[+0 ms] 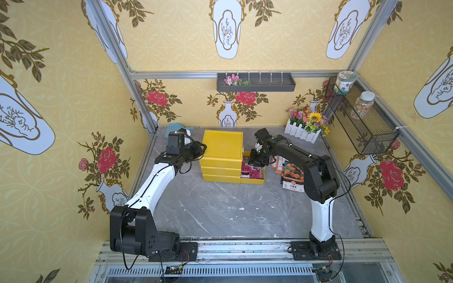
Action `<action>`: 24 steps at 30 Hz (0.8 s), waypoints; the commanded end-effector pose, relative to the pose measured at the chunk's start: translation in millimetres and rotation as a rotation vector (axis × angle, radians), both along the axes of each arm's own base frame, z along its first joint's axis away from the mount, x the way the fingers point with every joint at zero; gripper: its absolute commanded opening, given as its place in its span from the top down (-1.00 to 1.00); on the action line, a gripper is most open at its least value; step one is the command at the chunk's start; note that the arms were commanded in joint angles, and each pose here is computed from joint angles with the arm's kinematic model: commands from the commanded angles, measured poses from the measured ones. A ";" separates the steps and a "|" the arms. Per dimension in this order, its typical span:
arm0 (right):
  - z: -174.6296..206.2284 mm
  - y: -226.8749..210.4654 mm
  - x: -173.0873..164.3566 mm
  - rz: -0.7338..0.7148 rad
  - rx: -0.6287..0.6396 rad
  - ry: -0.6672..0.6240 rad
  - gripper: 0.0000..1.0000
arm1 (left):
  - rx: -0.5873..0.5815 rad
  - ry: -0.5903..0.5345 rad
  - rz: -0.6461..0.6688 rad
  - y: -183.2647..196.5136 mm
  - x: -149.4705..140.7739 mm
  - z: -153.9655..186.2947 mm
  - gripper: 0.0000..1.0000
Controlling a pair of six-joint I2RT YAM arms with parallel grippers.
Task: Take the seed bags out of the drawer
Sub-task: Pick up the seed packet from the drawer.
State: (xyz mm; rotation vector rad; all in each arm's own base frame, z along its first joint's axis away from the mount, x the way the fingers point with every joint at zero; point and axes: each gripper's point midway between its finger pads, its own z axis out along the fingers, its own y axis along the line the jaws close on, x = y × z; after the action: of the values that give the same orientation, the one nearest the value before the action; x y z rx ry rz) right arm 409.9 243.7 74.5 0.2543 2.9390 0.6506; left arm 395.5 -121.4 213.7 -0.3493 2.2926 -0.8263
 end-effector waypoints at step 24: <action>-40.1 24.0 6.2 -0.025 0.077 0.061 0.58 | 0.034 0.220 -0.019 2.5 -35.9 -44.6 0.21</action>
State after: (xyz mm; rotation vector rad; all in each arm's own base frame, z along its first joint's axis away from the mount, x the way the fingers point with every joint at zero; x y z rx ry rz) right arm 411.7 261.2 33.5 0.3137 2.9860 0.7211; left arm 395.2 -121.4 213.4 -0.3480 2.2912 -0.8268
